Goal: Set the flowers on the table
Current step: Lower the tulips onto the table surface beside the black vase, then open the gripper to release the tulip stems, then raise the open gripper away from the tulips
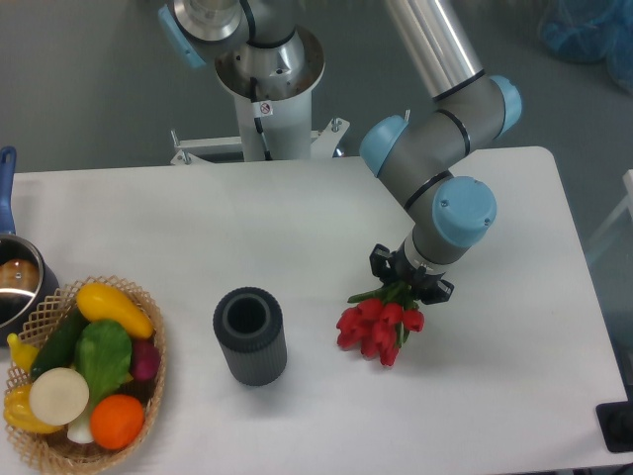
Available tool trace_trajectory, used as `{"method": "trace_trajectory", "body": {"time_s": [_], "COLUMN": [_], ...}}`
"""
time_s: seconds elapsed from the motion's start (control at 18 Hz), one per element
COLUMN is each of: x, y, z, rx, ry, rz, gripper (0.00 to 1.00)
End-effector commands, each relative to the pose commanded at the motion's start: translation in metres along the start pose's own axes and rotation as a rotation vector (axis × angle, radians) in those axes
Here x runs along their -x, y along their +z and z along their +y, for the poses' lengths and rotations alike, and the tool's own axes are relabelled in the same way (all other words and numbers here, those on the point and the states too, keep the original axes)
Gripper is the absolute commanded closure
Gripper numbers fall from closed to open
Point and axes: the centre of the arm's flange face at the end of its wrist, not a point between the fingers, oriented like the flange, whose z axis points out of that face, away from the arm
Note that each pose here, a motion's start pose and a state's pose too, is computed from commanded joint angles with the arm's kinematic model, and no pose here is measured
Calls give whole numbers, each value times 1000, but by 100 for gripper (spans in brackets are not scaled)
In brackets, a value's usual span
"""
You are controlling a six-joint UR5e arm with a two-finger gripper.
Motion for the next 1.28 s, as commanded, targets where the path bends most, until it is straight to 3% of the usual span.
{"method": "trace_trajectory", "body": {"time_s": [0.06, 0.22, 0.56, 0.72, 1.28], "x": [0, 0, 1, 4, 13], "y": [-1, -1, -11, -26, -134], "z": [0, 0, 0, 4, 46], "rx": [-1, -1, -15, -39, -146], "ry": [2, 2, 1, -15, -64], "rz": [-1, -3, -32, -77, -326], "gripper": [49, 21, 0, 0, 0]}}
